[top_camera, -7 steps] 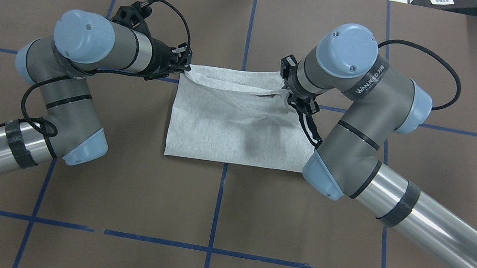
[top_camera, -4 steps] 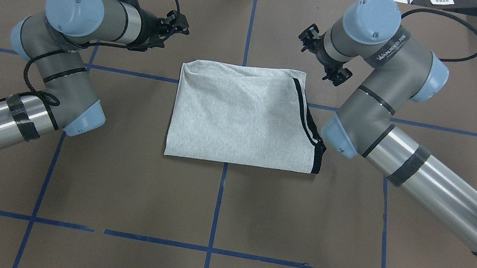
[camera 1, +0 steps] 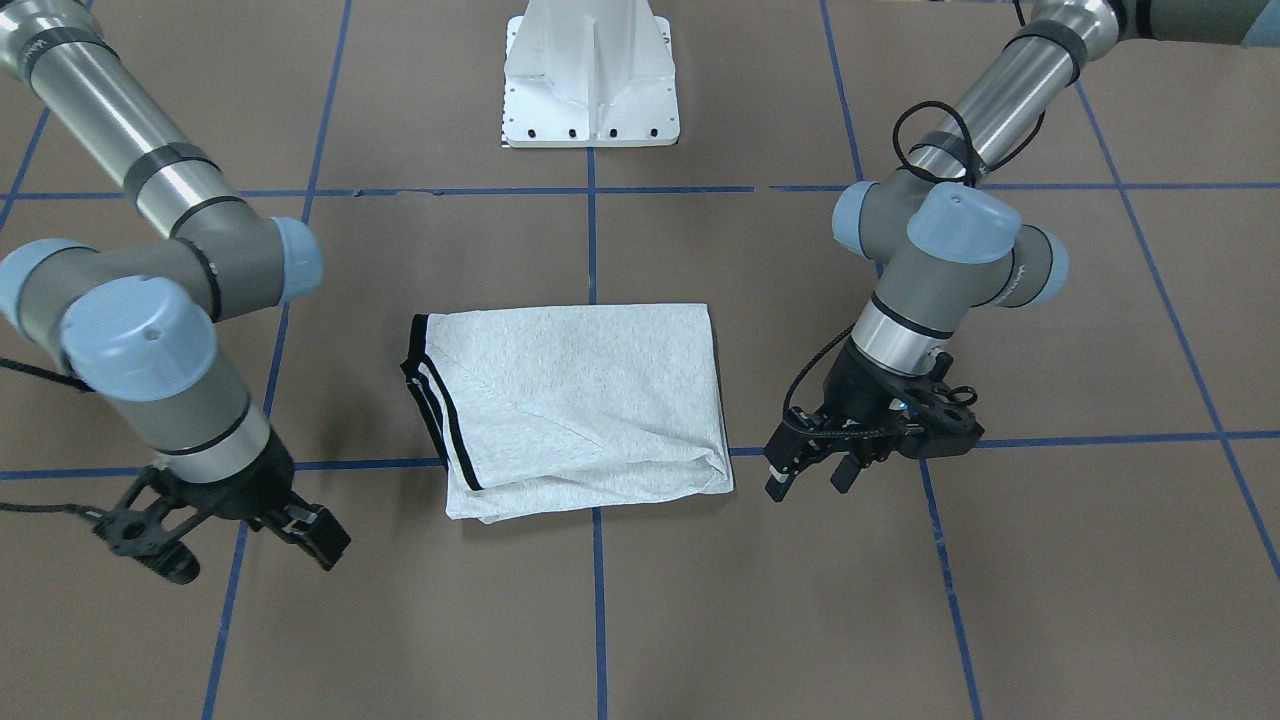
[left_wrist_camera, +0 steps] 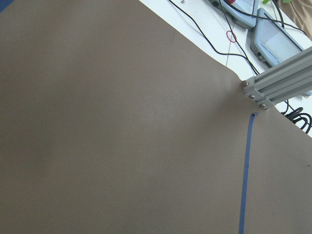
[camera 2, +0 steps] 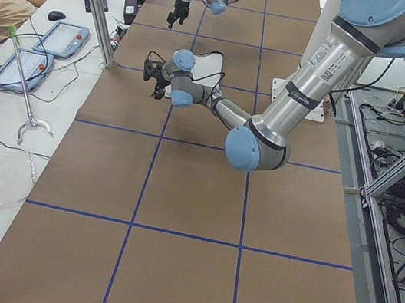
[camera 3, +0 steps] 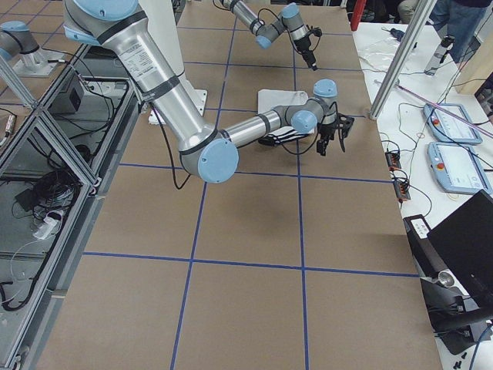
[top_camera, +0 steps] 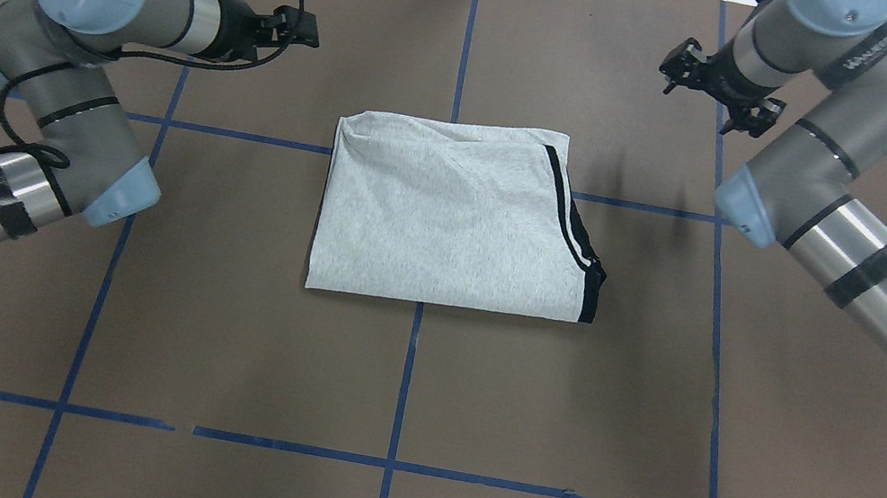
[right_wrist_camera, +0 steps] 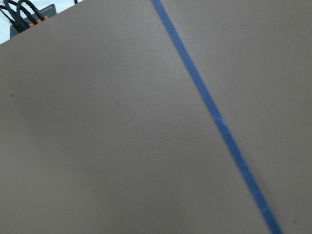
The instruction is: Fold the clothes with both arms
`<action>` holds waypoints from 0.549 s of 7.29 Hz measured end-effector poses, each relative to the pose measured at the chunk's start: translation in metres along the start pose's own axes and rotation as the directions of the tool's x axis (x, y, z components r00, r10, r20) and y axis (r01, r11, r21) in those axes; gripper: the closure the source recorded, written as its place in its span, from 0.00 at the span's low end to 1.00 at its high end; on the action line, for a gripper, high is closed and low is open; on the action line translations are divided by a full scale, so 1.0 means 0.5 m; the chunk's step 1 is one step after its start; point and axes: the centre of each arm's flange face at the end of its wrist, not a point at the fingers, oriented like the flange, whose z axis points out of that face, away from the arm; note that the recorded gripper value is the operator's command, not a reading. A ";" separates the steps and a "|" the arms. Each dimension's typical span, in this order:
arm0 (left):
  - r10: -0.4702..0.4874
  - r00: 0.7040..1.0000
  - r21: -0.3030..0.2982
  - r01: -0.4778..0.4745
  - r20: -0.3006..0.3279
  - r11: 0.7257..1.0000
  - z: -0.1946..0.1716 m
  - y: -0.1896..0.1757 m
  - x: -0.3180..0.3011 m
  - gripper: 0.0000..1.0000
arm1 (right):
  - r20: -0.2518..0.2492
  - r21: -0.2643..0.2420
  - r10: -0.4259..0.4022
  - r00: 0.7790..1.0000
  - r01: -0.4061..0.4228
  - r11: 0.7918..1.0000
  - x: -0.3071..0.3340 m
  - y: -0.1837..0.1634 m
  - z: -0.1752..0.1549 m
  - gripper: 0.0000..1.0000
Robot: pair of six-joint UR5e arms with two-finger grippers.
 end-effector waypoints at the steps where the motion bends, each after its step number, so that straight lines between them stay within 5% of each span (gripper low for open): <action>1: 0.165 0.986 -0.022 -0.165 0.018 0.986 -0.041 -0.015 -0.081 0.00 | -0.021 -0.044 -0.110 0.994 0.110 0.993 0.081 -0.051 -0.008 0.00; 4: 0.474 0.879 -0.128 -0.467 0.038 0.875 -0.241 -0.090 -0.360 0.00 | -0.035 -0.150 -0.371 0.928 0.362 0.920 0.376 -0.193 -0.059 0.00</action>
